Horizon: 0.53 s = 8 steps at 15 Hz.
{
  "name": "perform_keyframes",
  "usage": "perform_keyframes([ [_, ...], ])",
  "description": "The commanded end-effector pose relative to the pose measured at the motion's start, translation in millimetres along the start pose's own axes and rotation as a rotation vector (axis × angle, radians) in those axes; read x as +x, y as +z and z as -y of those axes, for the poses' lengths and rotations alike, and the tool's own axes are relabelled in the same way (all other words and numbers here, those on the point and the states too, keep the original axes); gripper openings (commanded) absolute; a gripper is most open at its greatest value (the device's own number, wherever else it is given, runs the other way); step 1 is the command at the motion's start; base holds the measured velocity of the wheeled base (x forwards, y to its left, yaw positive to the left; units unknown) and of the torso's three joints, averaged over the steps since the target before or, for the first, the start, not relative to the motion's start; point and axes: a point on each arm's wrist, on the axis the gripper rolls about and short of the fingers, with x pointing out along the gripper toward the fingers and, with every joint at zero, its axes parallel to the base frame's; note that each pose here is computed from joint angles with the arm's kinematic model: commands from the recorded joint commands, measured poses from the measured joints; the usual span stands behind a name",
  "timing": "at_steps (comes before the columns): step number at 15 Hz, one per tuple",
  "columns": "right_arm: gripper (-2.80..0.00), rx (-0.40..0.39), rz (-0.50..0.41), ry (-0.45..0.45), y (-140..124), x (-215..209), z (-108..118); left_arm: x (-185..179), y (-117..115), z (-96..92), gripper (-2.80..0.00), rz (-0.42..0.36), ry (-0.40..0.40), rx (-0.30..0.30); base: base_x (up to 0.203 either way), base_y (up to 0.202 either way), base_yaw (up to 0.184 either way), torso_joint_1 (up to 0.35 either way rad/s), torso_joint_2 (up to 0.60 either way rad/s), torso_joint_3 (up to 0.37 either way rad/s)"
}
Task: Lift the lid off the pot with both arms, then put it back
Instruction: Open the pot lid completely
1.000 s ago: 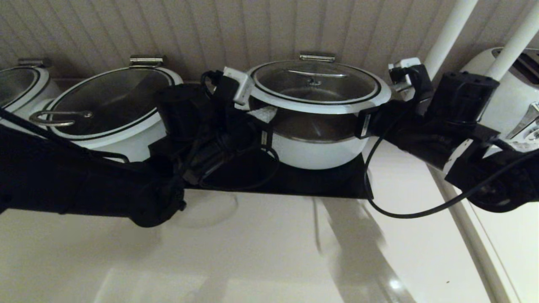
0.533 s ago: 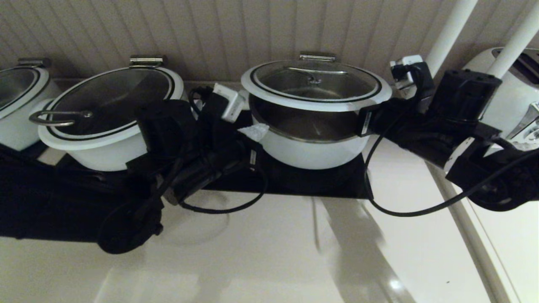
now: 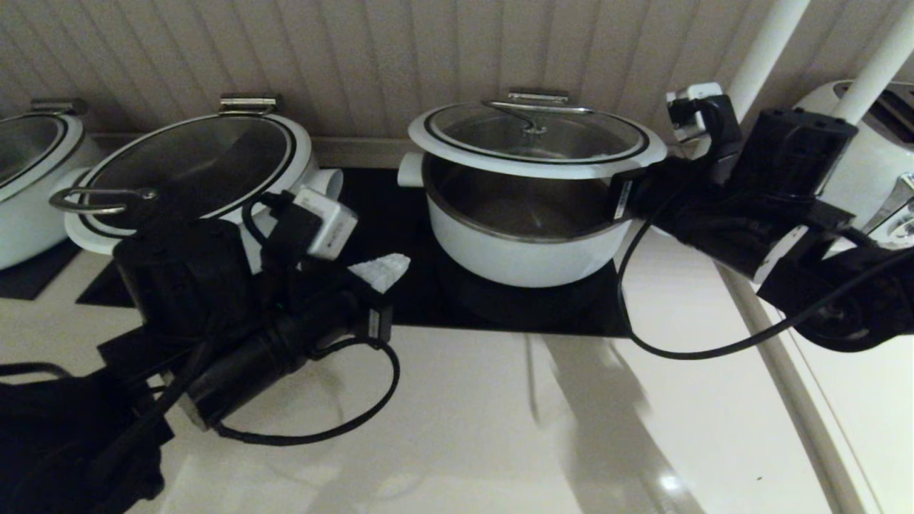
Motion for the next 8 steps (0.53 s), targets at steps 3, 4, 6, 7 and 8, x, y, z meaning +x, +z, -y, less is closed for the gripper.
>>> perform_keyframes([
  [3,-2.80,-0.001,0.009,-0.008,1.9,-0.7,0.0,-46.2,-6.4,-8.6,-2.80,-0.009,0.072,-0.006,0.000,0.000,0.000,0.000,0.00,0.000],
  [4,-2.80,-0.001,0.008,-0.010,1.7,-0.7,0.6,-56.4,-11.4,-12.4,-2.80,-0.022,0.094,-0.007,0.000,0.000,0.000,0.000,0.00,0.000],
  [6,-2.80,-0.002,0.010,-0.014,2.1,-0.6,2.1,-78.3,-20.1,-19.9,-2.80,-0.038,0.141,-0.010,0.000,0.000,0.000,0.000,0.00,0.000],
  [7,-2.80,-0.002,0.011,-0.015,2.5,-0.5,2.6,-89.9,-24.2,-23.5,-2.80,-0.042,0.168,-0.014,0.000,0.000,0.000,0.000,0.00,0.000],
  [8,-2.80,-0.002,0.013,-0.016,3.0,-0.3,3.0,-101.7,-29.9,-26.3,-2.80,-0.050,0.194,-0.019,0.000,0.000,0.000,0.000,0.00,0.000],
])
